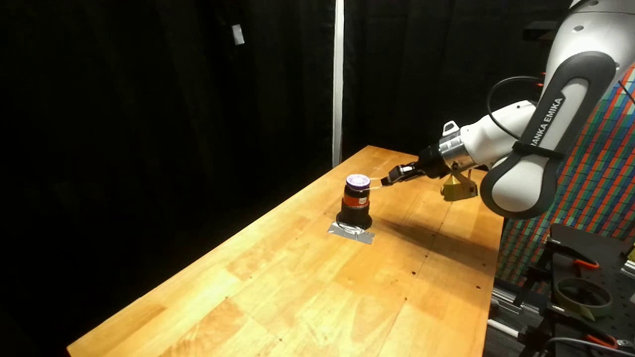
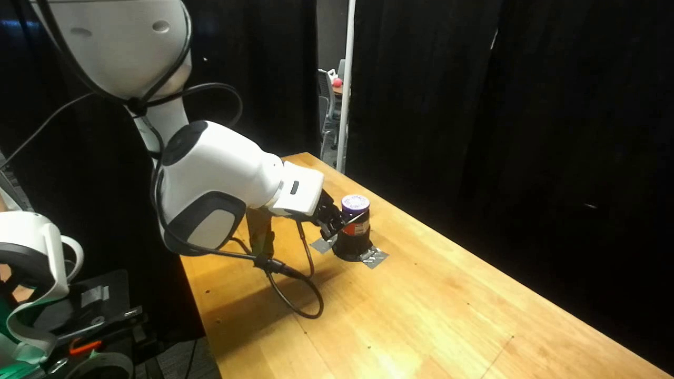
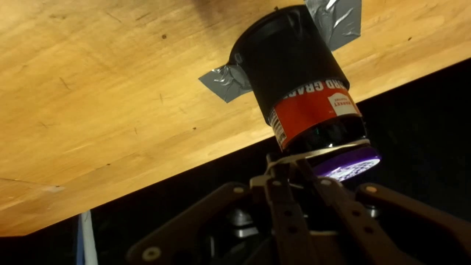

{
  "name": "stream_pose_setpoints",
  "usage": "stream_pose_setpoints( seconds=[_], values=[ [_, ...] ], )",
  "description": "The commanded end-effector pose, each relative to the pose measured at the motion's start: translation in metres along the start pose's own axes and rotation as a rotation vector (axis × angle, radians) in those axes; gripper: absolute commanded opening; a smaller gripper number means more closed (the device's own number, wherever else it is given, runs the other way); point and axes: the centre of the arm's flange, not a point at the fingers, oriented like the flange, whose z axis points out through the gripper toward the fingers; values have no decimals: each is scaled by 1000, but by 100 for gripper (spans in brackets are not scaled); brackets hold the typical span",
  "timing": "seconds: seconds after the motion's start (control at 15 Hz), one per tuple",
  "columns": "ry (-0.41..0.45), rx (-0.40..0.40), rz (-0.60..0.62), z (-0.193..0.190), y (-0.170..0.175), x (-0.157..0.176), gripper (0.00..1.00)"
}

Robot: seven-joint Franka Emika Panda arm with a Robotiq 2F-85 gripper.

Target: Put the rubber bung around the neck of the brown bottle

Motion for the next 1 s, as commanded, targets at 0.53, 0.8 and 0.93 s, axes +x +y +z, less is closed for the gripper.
stream_pose_setpoints(
  seconds=[0.53,0.8,0.93],
  values=[
    [164,171,78,-15,16,-29,14],
    [137,202,70,-16,15,-26,39],
    [114,176,62,-9,12,-23,17]
  ],
)
